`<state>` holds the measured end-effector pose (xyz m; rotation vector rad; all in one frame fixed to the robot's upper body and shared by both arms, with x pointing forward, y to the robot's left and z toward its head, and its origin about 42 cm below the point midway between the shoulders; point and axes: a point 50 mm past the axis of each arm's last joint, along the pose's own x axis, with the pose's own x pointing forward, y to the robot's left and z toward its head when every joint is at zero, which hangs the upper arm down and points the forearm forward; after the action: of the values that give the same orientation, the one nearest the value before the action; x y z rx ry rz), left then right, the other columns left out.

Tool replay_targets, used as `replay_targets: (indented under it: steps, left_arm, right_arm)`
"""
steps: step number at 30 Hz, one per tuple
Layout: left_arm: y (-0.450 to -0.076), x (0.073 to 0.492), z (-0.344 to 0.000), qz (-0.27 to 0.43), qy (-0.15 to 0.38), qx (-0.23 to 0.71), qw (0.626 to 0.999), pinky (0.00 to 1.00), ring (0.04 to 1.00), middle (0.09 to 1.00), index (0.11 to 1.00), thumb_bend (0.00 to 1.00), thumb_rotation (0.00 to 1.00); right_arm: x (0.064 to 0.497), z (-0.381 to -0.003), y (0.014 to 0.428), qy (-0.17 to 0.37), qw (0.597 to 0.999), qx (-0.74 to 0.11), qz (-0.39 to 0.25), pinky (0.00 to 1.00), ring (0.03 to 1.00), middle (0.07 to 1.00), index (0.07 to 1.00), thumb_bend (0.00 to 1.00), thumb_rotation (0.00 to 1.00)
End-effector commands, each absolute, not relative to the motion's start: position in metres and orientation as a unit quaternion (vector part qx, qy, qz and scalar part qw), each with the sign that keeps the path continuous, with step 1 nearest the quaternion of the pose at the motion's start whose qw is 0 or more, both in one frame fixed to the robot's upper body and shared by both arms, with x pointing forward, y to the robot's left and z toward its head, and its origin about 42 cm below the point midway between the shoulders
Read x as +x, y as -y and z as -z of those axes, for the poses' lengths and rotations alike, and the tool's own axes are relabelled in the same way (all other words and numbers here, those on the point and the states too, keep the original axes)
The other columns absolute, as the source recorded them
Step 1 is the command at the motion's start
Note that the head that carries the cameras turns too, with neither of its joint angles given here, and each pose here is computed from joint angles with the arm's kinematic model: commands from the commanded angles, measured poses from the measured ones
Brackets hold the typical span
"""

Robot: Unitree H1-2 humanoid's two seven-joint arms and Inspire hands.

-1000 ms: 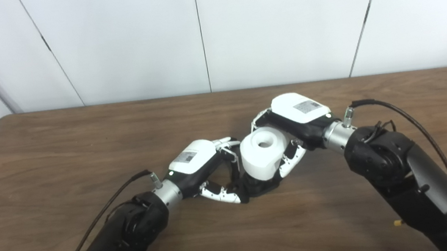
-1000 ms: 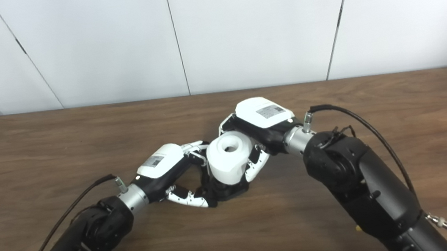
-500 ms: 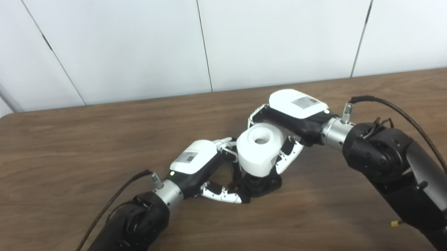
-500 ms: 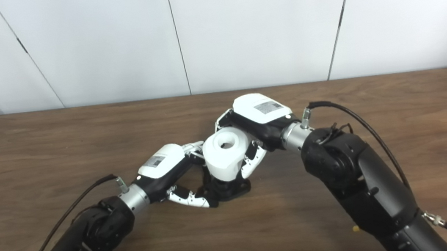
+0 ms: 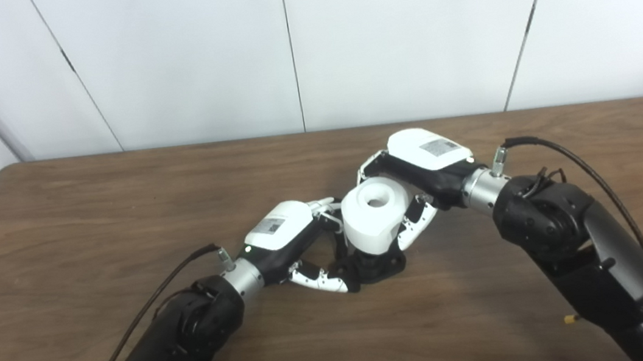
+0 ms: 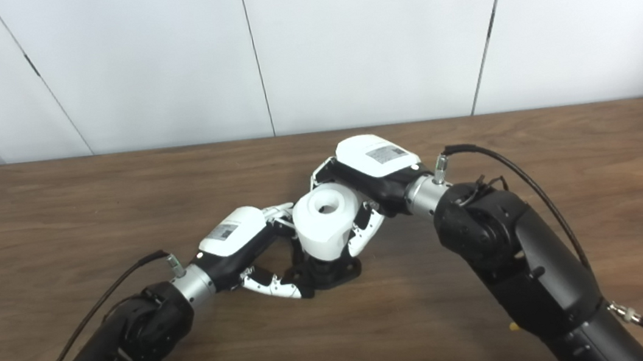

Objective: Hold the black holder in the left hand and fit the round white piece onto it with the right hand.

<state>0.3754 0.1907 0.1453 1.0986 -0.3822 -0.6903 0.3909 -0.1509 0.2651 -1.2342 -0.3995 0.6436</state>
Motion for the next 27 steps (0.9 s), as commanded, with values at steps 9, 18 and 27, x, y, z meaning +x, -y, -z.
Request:
replay_targets:
  steps: [9,18,27]
  left_arm:
    - [-0.188,0.366,-0.129,0.354,0.146,0.527,0.759,0.88,0.931,0.888,0.485,0.52,0.06]
    - [-0.187,0.365,-0.128,0.355,0.139,0.529,0.758,0.89,0.938,0.894,0.485,0.52,0.06]
    - [-0.188,0.365,-0.127,0.354,0.142,0.526,0.76,0.89,0.933,0.889,0.485,0.52,0.06]
  right_arm:
    - [0.388,-0.287,0.147,0.222,0.733,-0.572,-0.293,0.76,0.74,0.695,0.478,0.53,0.14]
    - [0.38,-0.288,0.139,0.234,0.736,-0.562,-0.296,0.73,0.733,0.688,0.477,0.53,0.15]
    - [0.378,-0.283,0.136,0.231,0.736,-0.56,-0.301,0.75,0.745,0.701,0.477,0.53,0.14]
